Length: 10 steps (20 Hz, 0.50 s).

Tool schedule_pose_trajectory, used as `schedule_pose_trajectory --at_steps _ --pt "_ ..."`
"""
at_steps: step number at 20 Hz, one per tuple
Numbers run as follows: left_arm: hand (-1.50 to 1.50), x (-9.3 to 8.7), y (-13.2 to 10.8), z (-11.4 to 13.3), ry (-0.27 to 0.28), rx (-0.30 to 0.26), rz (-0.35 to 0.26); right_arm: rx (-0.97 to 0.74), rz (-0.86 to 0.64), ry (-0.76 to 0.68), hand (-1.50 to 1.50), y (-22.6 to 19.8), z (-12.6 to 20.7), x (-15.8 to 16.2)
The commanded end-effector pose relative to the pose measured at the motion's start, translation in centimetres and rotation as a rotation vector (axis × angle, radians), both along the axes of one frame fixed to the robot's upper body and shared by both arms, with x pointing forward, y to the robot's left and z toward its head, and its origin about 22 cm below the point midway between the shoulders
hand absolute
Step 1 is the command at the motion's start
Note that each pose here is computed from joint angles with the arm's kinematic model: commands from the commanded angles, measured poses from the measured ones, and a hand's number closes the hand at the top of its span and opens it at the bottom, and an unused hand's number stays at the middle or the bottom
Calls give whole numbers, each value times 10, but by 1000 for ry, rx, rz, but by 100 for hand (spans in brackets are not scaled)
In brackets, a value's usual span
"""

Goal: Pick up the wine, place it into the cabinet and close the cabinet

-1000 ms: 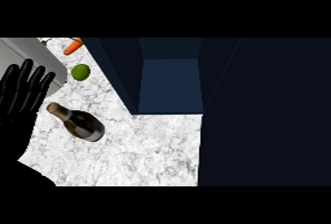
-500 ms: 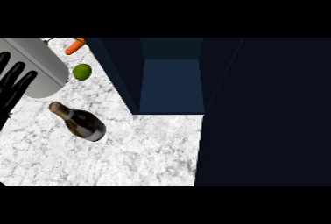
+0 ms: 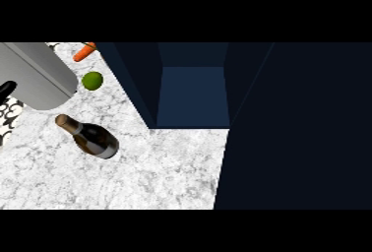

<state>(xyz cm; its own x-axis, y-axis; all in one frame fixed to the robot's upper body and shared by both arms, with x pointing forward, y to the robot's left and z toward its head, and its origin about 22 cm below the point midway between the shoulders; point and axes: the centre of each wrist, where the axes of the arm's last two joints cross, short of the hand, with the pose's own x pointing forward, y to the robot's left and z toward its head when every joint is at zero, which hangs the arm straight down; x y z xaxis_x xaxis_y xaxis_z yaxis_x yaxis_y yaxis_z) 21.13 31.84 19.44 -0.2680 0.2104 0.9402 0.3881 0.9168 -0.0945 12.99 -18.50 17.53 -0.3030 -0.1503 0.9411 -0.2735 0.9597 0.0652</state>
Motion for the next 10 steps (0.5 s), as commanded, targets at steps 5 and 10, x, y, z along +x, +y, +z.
schedule_pose_trajectory --at_steps 5,10 --pt "-150 -1 17 20 29 10 39 -10 -48 -49 -150 4 20 -25" --pt "-150 20 -1 5 43 37 65 -29 -25 -57 -150 3 32 -30"
